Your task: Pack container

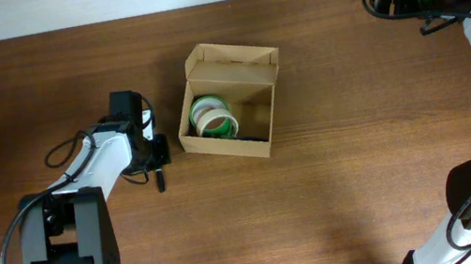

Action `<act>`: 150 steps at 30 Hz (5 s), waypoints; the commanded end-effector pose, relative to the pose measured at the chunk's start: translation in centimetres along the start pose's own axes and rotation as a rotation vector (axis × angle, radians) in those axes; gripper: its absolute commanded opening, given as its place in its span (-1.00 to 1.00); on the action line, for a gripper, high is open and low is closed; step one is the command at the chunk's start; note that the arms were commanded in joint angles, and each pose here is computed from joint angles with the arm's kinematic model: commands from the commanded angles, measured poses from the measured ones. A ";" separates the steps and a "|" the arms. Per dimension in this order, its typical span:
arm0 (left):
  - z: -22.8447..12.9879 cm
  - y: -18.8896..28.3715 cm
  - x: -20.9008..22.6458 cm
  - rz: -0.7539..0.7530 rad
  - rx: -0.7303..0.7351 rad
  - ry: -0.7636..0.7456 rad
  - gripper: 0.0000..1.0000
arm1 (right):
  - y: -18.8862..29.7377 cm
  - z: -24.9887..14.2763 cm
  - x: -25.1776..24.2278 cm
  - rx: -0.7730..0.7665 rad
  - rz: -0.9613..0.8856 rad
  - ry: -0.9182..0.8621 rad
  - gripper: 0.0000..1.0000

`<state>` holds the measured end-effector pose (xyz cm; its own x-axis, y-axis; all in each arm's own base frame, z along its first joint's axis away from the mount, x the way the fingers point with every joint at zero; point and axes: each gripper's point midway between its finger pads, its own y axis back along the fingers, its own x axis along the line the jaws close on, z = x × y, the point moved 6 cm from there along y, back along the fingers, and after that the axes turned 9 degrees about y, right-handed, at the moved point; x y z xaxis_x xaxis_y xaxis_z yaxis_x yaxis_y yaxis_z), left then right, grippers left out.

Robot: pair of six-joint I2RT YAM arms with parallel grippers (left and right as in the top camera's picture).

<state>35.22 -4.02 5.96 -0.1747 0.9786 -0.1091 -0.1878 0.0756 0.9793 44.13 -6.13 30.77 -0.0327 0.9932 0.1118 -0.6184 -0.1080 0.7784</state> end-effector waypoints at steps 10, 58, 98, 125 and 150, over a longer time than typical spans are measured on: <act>9.1 17.4 -2.5 -0.005 -0.552 -0.440 -0.97 | 1.4 0.7 0.2 -0.040 -0.001 0.010 0.98; -1.1 6.4 -16.8 -0.179 -0.075 -1.787 -0.97 | 1.4 0.7 0.2 -0.040 -0.001 0.010 0.98; 8.9 28.8 -6.9 0.215 -0.627 -0.610 -0.38 | 1.5 2.1 1.4 -0.120 0.104 0.033 0.98; 12.9 13.7 3.5 -0.093 -0.170 -0.253 -0.70 | -11.5 -10.4 8.1 0.516 0.203 -0.030 -0.92; 12.3 13.5 3.4 -0.106 -0.137 -0.246 -0.68 | -19.5 -10.6 18.1 0.396 0.513 -0.001 -0.92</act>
<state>43.98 3.02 20.84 0.0940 0.9884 -0.1196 -0.3245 0.1440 0.9349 47.13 13.74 10.29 -0.2281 0.8701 0.4370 -0.1968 -0.4808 0.8545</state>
